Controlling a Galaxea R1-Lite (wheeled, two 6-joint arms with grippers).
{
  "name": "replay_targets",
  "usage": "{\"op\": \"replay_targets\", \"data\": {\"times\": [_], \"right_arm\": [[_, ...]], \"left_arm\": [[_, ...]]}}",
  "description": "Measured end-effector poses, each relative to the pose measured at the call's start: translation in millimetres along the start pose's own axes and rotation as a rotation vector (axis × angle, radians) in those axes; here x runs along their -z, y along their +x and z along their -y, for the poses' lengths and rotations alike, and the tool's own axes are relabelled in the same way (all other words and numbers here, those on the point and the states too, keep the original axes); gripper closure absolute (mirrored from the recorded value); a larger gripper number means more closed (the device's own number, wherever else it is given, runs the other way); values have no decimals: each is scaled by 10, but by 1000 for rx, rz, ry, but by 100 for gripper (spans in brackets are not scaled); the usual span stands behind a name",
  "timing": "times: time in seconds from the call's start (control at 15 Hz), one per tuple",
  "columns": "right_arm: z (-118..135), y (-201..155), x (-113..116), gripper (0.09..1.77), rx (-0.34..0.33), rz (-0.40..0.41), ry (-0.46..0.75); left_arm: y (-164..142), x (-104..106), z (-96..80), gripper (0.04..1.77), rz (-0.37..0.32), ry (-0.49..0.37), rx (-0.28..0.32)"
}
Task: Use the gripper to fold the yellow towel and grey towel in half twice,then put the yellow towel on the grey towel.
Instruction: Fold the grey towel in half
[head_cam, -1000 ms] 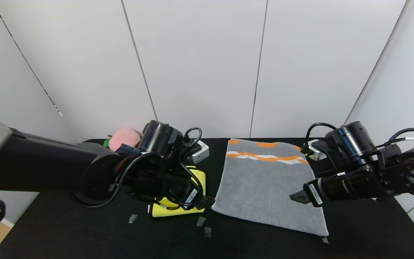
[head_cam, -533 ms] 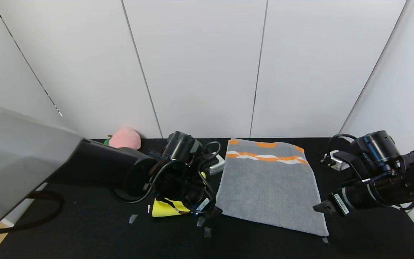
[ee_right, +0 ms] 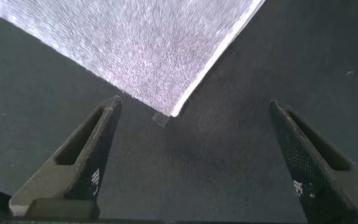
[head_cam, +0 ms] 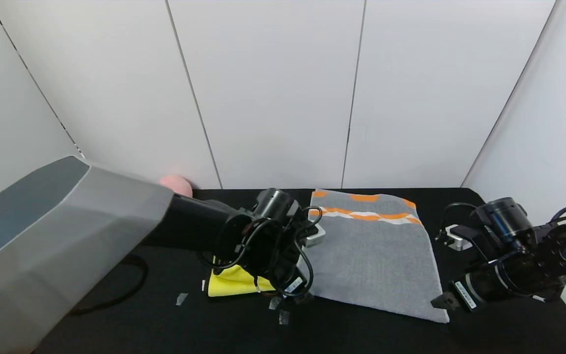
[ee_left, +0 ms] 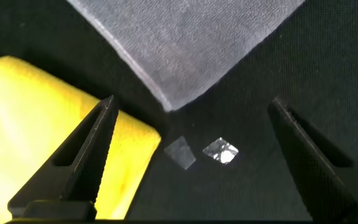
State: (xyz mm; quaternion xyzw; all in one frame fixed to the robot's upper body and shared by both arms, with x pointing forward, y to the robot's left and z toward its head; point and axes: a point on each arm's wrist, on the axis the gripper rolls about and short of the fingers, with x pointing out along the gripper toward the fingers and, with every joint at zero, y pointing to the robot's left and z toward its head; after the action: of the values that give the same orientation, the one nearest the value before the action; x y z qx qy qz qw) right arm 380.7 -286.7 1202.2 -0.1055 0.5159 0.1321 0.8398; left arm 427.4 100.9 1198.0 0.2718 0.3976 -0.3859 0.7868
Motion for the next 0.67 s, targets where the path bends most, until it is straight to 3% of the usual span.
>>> {"op": "replay_targets", "data": {"times": [0.4, 0.67], "right_arm": [[-25, 121, 16, 15, -9, -36, 2], [-44, 203, 16, 15, -12, -57, 2]], "left_arm": [[216, -141, 38, 9, -88, 14, 6], [324, -184, 46, 9, -106, 14, -10]]}}
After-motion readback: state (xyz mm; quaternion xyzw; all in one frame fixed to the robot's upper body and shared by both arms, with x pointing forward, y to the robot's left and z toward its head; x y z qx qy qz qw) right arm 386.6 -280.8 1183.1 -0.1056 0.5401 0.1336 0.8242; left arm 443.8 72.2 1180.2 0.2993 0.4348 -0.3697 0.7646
